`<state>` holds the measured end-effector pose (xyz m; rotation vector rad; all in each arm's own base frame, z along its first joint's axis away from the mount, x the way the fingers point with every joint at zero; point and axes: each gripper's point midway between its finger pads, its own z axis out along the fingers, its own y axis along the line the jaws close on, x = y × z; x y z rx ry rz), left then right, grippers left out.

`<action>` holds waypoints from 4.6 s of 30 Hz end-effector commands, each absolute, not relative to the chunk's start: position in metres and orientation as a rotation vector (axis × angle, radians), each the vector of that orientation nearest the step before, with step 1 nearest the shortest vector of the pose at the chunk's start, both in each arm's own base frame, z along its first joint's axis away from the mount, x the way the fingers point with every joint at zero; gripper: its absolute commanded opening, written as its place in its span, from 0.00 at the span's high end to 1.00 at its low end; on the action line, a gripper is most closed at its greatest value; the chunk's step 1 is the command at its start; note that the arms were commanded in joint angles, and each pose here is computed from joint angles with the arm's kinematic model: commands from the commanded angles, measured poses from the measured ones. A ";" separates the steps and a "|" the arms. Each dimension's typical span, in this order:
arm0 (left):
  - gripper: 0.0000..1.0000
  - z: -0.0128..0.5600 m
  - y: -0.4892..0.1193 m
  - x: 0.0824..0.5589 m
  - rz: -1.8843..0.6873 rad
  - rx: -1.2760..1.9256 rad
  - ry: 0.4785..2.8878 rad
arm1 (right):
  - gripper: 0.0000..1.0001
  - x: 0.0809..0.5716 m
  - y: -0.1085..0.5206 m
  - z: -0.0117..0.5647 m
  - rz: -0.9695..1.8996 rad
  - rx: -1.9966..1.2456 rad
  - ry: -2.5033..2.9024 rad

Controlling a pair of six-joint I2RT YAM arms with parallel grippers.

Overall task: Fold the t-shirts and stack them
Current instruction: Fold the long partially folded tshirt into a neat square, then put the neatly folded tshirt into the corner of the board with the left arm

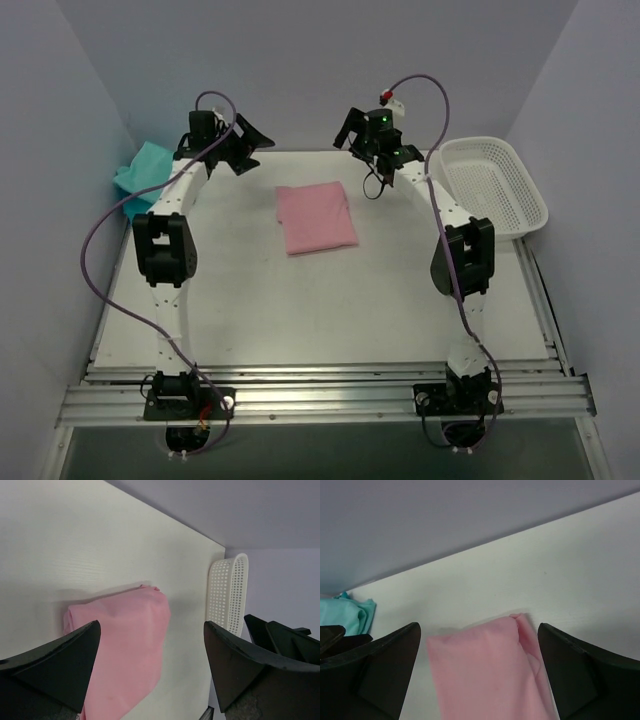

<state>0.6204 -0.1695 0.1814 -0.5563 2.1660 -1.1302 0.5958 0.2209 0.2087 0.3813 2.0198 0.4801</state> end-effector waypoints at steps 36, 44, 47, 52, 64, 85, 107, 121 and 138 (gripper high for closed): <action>0.10 0.003 -0.223 0.477 -0.728 -0.648 2.503 | 0.00 0.381 0.108 0.251 0.281 0.449 1.997; 0.88 -0.031 -0.227 0.466 -0.714 -0.755 2.509 | 0.00 0.362 0.094 0.254 0.257 0.458 1.983; 0.98 -0.039 -0.230 0.462 -0.718 -0.781 2.512 | 0.00 0.357 0.088 0.257 0.242 0.468 1.971; 0.98 -0.032 -0.232 0.469 -0.722 -0.764 2.474 | 0.00 0.355 0.086 0.256 0.245 0.471 1.970; 0.98 0.078 -0.207 0.517 -0.571 -0.314 2.509 | 0.00 0.354 0.092 0.242 0.282 0.465 1.982; 0.98 0.102 -0.085 0.595 -0.338 -0.300 2.500 | 0.00 0.336 0.107 0.206 0.363 0.385 2.053; 0.98 0.158 0.004 0.619 -0.268 -0.434 2.331 | 0.00 0.331 0.117 0.185 0.424 0.331 2.069; 0.98 0.242 0.115 0.631 -0.130 -0.561 2.032 | 0.00 0.329 0.126 0.167 0.454 0.308 2.094; 0.98 0.258 0.189 0.619 -0.095 -0.693 1.929 | 0.00 0.328 0.137 0.161 0.419 0.288 2.109</action>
